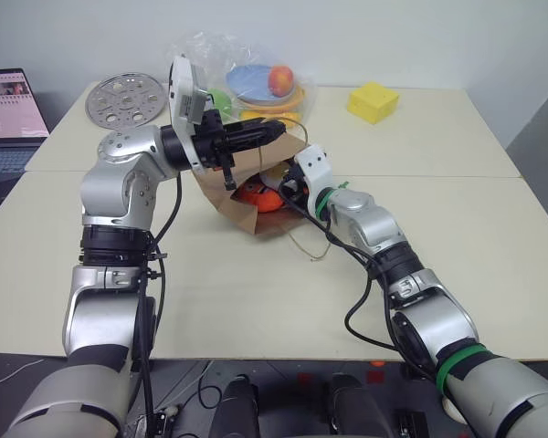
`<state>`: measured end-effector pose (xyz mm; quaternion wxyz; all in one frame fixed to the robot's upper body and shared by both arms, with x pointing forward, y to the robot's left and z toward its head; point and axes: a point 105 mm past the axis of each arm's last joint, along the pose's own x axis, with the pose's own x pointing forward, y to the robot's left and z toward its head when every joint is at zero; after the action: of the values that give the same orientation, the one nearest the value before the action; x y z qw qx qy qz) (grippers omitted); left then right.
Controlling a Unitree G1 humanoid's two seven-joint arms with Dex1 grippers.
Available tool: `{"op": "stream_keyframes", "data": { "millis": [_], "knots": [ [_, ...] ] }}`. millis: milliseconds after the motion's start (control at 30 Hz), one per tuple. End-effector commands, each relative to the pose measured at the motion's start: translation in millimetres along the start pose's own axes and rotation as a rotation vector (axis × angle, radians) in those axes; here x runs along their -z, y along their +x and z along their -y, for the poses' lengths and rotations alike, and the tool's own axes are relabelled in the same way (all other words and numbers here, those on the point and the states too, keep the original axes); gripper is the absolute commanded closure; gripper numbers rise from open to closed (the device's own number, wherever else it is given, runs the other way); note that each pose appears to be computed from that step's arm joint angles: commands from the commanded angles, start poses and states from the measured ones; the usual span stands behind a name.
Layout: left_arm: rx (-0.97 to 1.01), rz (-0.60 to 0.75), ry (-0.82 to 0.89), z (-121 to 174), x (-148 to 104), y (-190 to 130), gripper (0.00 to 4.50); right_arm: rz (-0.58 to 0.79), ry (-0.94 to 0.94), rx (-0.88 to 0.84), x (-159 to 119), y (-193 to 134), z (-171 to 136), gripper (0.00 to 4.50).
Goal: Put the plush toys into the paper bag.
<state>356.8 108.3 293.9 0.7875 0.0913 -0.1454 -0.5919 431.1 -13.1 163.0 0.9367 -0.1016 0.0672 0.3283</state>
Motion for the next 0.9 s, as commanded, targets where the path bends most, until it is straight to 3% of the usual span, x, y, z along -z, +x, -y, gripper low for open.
{"op": "stream_keyframes", "data": {
  "millis": [33, 133, 267, 467, 633, 867, 900],
  "knots": [
    [0.011, 0.031, 0.042, 3, -14, 1, 4.50, 0.071, -0.004, -0.023, -20, -12, 1, 1.02],
    [0.010, 0.030, 0.042, 2, -13, 1, 4.50, 0.084, -0.003, -0.039, -24, -25, -1, 0.04],
    [0.007, 0.034, 0.046, 1, -13, 1, 4.50, 0.117, -0.004, -0.049, -31, -72, -7, 0.04],
    [0.007, 0.037, 0.047, 1, -14, 0, 4.50, -0.018, 0.016, 0.010, 13, -120, 1, 0.04],
    [0.012, 0.038, 0.045, 2, -12, 2, 4.50, -0.127, 0.104, 0.073, 57, -115, 7, 0.04],
    [0.011, 0.040, 0.051, 1, -14, 3, 4.50, -0.155, 0.135, 0.091, 74, -93, 6, 0.04],
    [0.010, 0.040, 0.051, 1, -14, 2, 4.50, -0.152, 0.134, 0.088, 75, -92, 6, 0.20]
  ]
}}
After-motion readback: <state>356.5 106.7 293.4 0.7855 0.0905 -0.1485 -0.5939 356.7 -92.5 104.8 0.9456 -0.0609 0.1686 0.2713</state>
